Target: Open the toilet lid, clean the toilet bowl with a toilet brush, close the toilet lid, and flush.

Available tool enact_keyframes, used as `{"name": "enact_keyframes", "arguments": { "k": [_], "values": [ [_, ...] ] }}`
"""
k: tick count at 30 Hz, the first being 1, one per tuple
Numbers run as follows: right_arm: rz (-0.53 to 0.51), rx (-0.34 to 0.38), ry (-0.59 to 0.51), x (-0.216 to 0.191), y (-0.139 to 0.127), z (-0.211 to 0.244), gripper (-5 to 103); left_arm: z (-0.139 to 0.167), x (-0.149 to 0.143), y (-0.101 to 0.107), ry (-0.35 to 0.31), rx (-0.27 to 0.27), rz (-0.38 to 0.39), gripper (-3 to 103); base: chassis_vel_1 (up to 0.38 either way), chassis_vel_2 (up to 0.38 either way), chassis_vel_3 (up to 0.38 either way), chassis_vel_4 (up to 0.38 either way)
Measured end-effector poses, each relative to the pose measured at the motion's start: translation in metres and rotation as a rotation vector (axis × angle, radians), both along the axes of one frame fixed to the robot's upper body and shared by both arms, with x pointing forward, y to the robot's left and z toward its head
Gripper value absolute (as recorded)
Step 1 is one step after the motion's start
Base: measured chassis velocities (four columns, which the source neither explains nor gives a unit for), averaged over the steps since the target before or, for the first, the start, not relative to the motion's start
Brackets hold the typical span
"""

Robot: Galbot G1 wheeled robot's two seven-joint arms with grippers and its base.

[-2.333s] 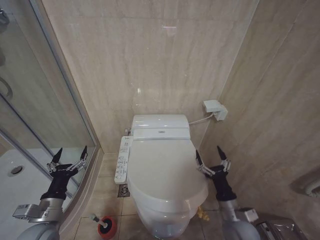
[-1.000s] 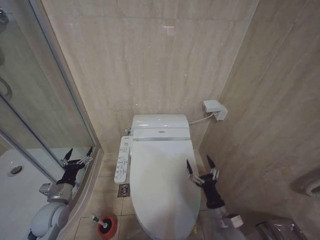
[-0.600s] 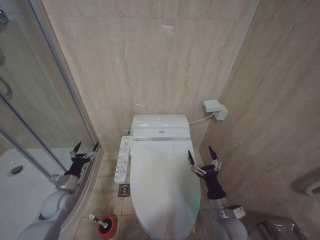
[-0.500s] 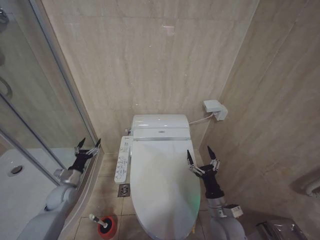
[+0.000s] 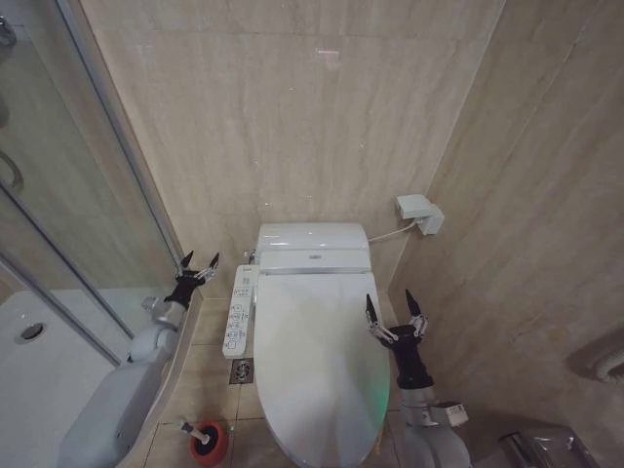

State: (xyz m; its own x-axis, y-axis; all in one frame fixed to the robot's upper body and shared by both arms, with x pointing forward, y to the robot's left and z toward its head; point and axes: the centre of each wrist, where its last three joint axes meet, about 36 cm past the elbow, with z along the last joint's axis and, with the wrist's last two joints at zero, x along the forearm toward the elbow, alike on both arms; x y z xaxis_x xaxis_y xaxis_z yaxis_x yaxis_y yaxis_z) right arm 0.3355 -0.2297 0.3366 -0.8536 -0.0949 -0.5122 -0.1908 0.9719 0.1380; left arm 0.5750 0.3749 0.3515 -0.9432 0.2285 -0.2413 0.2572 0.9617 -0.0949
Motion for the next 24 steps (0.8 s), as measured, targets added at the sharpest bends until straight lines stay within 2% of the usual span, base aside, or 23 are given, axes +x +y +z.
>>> {"name": "enact_keyframes", "arguments": {
  "k": [6,7,13,14,15,19,20,21,24],
  "values": [
    [-0.008,0.020,0.013,0.001,0.006,-0.004,100,0.002,0.026,0.004,0.016,0.013,0.002,93,0.000,0.000,0.000,0.000],
    [-0.008,0.023,0.016,0.002,0.007,-0.005,100,0.001,0.032,0.005,0.021,0.015,-0.003,82,0.000,0.000,0.000,0.000],
    [-0.016,0.027,0.029,0.003,0.007,-0.010,100,0.000,0.057,-0.007,0.037,0.031,-0.063,82,0.000,0.000,0.000,0.000],
    [-0.019,0.028,0.033,0.002,0.007,-0.011,100,0.000,0.063,-0.011,0.036,0.042,-0.081,57,0.000,0.000,0.000,0.000],
    [-0.019,0.028,0.033,0.002,0.007,-0.011,100,0.000,0.063,-0.011,0.036,0.042,-0.081,57,0.000,0.000,0.000,0.000],
    [-0.025,0.029,0.042,0.000,0.005,-0.014,100,0.007,0.084,-0.022,0.038,0.111,-0.144,57,0.000,0.000,0.000,0.000],
    [-0.025,0.029,0.042,0.000,0.005,-0.014,100,0.007,0.084,-0.022,0.038,0.111,-0.144,57,0.000,0.000,0.000,0.000],
    [-0.027,0.029,0.042,-0.001,0.004,-0.014,100,0.009,0.090,-0.024,0.041,0.130,-0.156,30,0.000,0.000,0.000,0.000],
    [-0.028,0.030,0.042,-0.002,0.003,-0.014,100,0.013,0.096,-0.026,0.045,0.152,-0.169,30,0.000,0.000,0.000,0.000]
  ]
}}
